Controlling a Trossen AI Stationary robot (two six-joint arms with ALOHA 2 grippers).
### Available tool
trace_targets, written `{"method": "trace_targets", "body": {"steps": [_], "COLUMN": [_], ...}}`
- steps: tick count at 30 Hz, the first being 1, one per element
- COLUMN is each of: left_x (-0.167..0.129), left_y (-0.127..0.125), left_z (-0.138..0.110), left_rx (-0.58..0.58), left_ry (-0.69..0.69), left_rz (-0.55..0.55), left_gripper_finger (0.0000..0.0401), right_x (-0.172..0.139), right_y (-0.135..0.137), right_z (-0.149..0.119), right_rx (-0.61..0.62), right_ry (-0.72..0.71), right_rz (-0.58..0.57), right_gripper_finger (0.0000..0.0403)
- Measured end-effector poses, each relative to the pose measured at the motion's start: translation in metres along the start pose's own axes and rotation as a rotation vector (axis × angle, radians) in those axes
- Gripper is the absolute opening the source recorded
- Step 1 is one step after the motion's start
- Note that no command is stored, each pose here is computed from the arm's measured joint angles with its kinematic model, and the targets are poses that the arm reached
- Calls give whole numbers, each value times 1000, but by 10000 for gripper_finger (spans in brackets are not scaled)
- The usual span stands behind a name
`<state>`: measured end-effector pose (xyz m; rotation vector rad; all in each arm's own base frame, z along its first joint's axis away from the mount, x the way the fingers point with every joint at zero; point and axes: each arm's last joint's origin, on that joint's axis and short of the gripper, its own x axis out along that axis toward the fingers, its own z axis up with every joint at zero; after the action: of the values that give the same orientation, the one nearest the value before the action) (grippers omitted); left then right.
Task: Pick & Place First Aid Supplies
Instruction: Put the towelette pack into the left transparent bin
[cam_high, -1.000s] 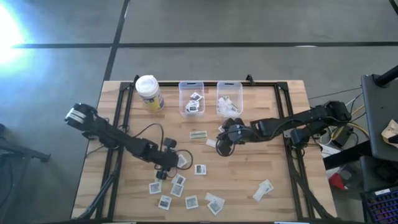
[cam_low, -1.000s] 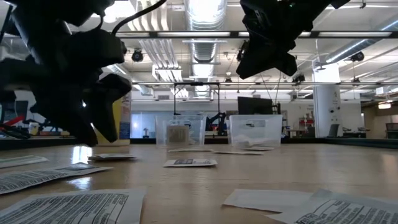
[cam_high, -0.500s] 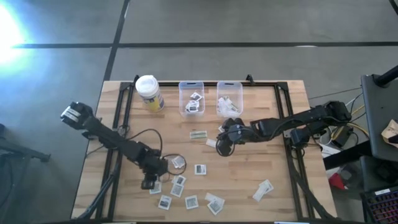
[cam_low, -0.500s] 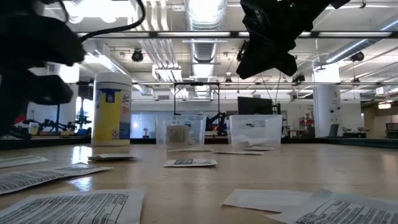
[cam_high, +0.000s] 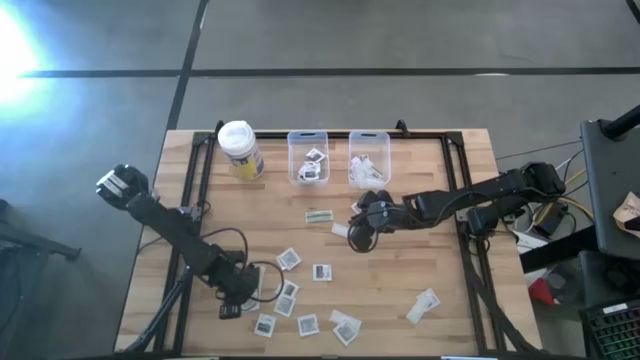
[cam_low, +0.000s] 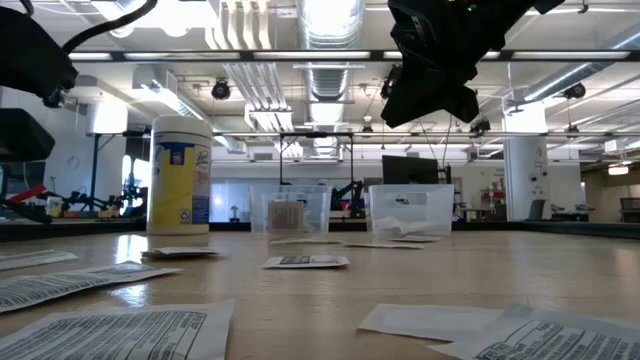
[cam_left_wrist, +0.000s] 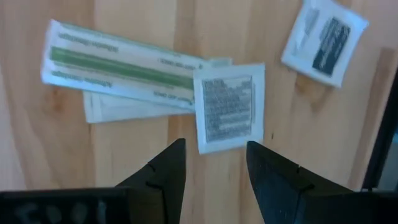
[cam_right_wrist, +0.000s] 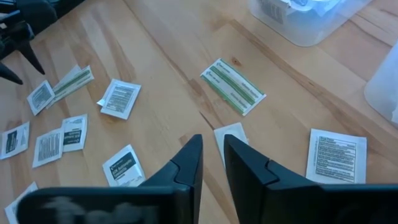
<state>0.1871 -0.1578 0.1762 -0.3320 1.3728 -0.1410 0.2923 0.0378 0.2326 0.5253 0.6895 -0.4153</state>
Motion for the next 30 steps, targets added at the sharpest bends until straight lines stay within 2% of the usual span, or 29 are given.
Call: {"method": "trace_targets", "body": {"steps": [13,19,30], "left_x": [14,17,18], "left_y": [-1,0,-6], "left_z": [-2,-8,-16], "left_rx": [-88,-119,-85], "left_ry": [-90,-85,-106], "left_rz": [-59,-43,-24], "left_gripper_finger": [161,159,151], "right_x": [0,0,1], "right_y": [0,0,-1], "right_z": [-1,-1,-3], "right_rx": [-61,-73,-74], "right_ry": [1,1,8], "right_rz": [2,1,-4], "right_gripper_finger": [64,63,56]}}
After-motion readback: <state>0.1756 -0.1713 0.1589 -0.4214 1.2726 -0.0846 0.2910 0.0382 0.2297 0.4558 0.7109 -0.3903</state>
